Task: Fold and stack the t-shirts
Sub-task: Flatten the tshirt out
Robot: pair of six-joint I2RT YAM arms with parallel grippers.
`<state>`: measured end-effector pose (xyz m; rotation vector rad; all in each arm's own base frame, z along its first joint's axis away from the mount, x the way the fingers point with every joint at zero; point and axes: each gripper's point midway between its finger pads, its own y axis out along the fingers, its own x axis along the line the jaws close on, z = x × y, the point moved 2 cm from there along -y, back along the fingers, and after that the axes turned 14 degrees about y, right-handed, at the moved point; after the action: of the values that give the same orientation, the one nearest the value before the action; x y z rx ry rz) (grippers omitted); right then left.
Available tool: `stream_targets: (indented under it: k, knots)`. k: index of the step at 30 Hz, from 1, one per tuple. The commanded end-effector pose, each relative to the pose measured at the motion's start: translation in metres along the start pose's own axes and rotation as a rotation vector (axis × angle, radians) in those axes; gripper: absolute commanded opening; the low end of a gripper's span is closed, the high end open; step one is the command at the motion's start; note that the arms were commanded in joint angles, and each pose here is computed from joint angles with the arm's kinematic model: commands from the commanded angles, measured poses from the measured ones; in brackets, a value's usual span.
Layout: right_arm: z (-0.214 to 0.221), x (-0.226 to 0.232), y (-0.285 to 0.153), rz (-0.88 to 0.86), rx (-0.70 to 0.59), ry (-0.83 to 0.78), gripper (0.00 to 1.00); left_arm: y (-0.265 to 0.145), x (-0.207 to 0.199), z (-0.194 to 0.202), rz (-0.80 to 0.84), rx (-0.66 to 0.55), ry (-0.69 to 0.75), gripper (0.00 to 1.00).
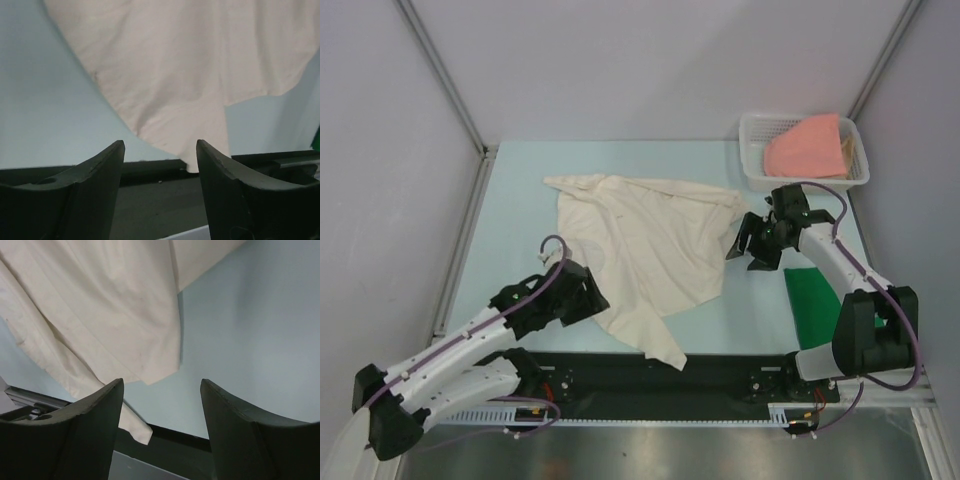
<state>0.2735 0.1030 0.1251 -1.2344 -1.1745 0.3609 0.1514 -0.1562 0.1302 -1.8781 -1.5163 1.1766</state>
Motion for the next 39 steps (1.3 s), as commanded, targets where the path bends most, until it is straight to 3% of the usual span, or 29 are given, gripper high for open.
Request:
stream_targets:
  k: [1, 4, 7, 20, 26, 27, 28, 30, 32, 33, 34, 36, 38, 39]
  knots:
    - [-0.008, 0.014, 0.003, -0.058, 0.007, -0.021, 0.69, 0.015, -0.002, 0.033, -0.033, 0.110, -0.195, 0.65]
    - [-0.011, 0.015, 0.008, -0.061, 0.012, -0.019, 0.69, 0.030, 0.004, 0.054, -0.032, 0.158, -0.261, 0.52]
    - [-0.013, 0.015, 0.009, -0.059, 0.006, -0.021, 0.70, 0.045, 0.005, 0.065, -0.016, 0.173, -0.295, 0.46]
    - [-0.010, 0.005, 0.016, -0.038, 0.028, -0.036, 0.69, 0.065, 0.008, 0.065, -0.069, 0.186, -0.286, 0.52]
    - [-0.016, 0.004, 0.018, -0.028, 0.024, -0.028, 0.69, 0.073, 0.023, 0.080, -0.101, 0.228, -0.332, 0.20]
    - [-0.017, 0.005, 0.019, -0.028, 0.023, -0.025, 0.69, 0.076, 0.028, 0.079, -0.110, 0.221, -0.349, 0.07]
    - [-0.016, 0.003, 0.021, -0.020, 0.033, -0.019, 0.70, 0.077, 0.029, 0.076, -0.109, 0.208, -0.355, 0.01]
    - [-0.018, 0.003, 0.021, -0.013, 0.030, -0.015, 0.69, 0.078, 0.033, 0.059, -0.127, 0.158, -0.340, 0.00]
    - [-0.019, -0.001, 0.024, 0.015, 0.033, -0.002, 0.68, 0.071, 0.040, 0.037, -0.174, 0.103, -0.242, 0.00]
    - [-0.020, -0.003, 0.024, 0.029, 0.034, 0.004, 0.68, 0.060, 0.035, -0.002, -0.211, -0.016, -0.203, 0.00]
    - [-0.022, -0.006, 0.027, 0.043, 0.033, 0.007, 0.67, 0.048, 0.044, -0.010, -0.272, -0.017, -0.111, 0.00]
    - [-0.025, -0.007, 0.031, 0.051, 0.033, 0.016, 0.59, 0.024, 0.038, -0.053, -0.311, -0.117, -0.072, 0.00]
    - [-0.030, -0.010, 0.040, 0.062, 0.034, 0.029, 0.47, 0.007, 0.052, -0.073, -0.399, -0.159, -0.025, 0.00]
    - [-0.034, -0.007, 0.043, 0.057, 0.026, 0.030, 0.46, -0.001, 0.051, -0.085, -0.406, -0.188, -0.030, 0.00]
